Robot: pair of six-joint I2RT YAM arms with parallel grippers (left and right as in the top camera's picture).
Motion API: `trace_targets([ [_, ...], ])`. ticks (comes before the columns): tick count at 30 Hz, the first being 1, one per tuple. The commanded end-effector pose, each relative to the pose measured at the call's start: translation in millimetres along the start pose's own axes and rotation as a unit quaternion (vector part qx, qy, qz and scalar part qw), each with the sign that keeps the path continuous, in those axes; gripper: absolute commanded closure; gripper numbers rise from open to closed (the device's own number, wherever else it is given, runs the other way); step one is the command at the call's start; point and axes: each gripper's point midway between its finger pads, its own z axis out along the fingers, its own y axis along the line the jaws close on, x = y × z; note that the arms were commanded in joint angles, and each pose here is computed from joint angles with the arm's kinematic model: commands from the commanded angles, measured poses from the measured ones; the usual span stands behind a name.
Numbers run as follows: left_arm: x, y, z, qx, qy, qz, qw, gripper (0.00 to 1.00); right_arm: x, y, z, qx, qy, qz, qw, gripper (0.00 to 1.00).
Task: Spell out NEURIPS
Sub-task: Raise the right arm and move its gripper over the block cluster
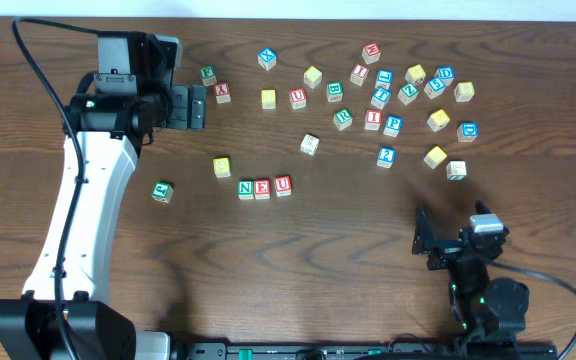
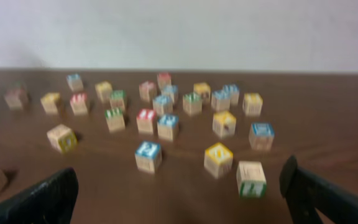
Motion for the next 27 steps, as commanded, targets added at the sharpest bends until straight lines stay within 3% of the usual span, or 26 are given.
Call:
trace_targets([
  [1, -11, -2, -8, 0.007, -0.015, 0.006, 1.000, 0.02, -27, -3, 1, 0.009, 0.006, -0.020, 1.000, 0.01],
  [9, -10, -2, -8, 0.007, -0.015, 0.006, 1.000, 0.02, -127, -4, 51, 0.010, 0.044, -0.018, 0.999, 0.01],
  [12, -10, -2, -8, 0.007, -0.015, 0.006, 1.000, 0.02, -174, -4, 83, 0.012, 0.091, 0.043, 0.995, 0.01],
  [17, -10, -2, -8, 0.007, -0.015, 0.006, 1.000, 0.02, -221, 31, 128, -0.090, 0.190, 0.081, 0.974, 0.01],
  [22, -10, -2, -8, 0.007, -0.015, 0.006, 1.000, 0.02, -208, 44, 164, -0.133, 0.243, 0.105, 0.955, 0.01],
  [27, -10, -2, -8, 0.007, -0.015, 0.006, 1.000, 0.02, -165, 41, 190, -0.116, 0.308, 0.144, 0.933, 0.01],
])
